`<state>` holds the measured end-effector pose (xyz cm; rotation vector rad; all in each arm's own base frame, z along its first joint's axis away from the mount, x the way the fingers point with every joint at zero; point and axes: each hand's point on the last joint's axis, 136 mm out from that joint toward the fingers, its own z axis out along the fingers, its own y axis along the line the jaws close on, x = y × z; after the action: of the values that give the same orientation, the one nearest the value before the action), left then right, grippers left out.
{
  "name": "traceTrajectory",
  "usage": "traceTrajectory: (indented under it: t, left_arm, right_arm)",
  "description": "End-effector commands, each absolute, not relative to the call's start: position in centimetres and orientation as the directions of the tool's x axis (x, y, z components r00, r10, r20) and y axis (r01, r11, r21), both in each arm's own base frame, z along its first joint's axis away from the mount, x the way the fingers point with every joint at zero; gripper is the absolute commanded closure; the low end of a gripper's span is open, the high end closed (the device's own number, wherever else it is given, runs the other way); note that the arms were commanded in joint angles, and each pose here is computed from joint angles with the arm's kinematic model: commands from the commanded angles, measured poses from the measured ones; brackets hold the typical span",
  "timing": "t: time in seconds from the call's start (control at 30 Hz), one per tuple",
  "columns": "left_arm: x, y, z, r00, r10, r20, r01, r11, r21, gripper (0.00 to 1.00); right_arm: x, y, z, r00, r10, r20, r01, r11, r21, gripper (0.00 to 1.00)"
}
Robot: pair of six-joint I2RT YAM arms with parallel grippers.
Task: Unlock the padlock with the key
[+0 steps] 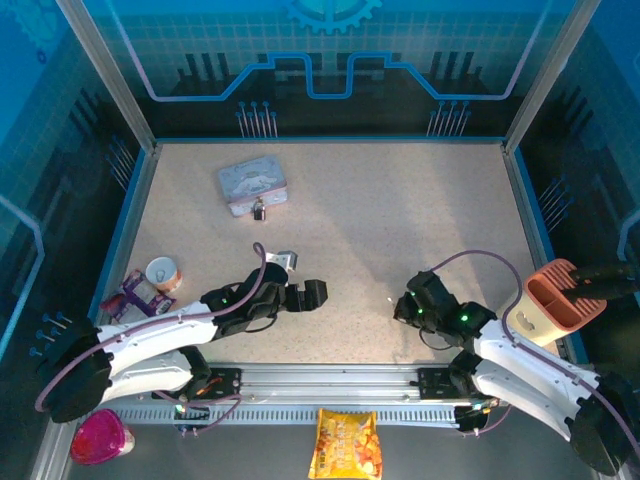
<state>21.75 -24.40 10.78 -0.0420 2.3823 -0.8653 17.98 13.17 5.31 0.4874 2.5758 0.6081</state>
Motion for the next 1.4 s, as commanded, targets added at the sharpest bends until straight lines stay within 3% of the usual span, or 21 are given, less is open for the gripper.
traceTrajectory:
  t: [0.0,0.17,0.37,0.5,1.37]
  left_arm:
    - [22.5,-26.2,15.0,-0.786,-0.285,-0.548,0.215,0.706,-0.675,0.05]
    - [22.6,-28.3,17.8,-0.788,-0.294,-0.541,0.274,0.62,-0.735,0.13]
    - [22.4,-30.3,19.8,-0.791,-0.298,-0.533,0.311,0.555,-0.772,0.25]
    - [22.4,-31.0,19.6,-0.802,-0.292,-0.521,0.301,0.555,-0.775,0.37]
    - [22.3,-32.5,18.6,-0.828,-0.258,-0.497,0.278,0.581,-0.765,0.7]
  right_arm:
    - [18.9,15.2,7.5,-0.821,0.465,-0.332,0.19,0.77,0.61,1.0]
    - [20.1,19.0,11.6,-0.791,0.485,-0.374,0.067,0.676,0.734,1.0]
    - [20.7,22.0,14.3,-0.767,0.486,-0.42,-0.027,0.629,0.777,1.0]
    - [20.6,23.3,15.2,-0.766,0.487,-0.419,-0.059,0.596,0.801,1.0]
    - [19.3,25.5,17.3,-0.754,0.48,-0.448,-0.149,0.54,0.829,1.0]
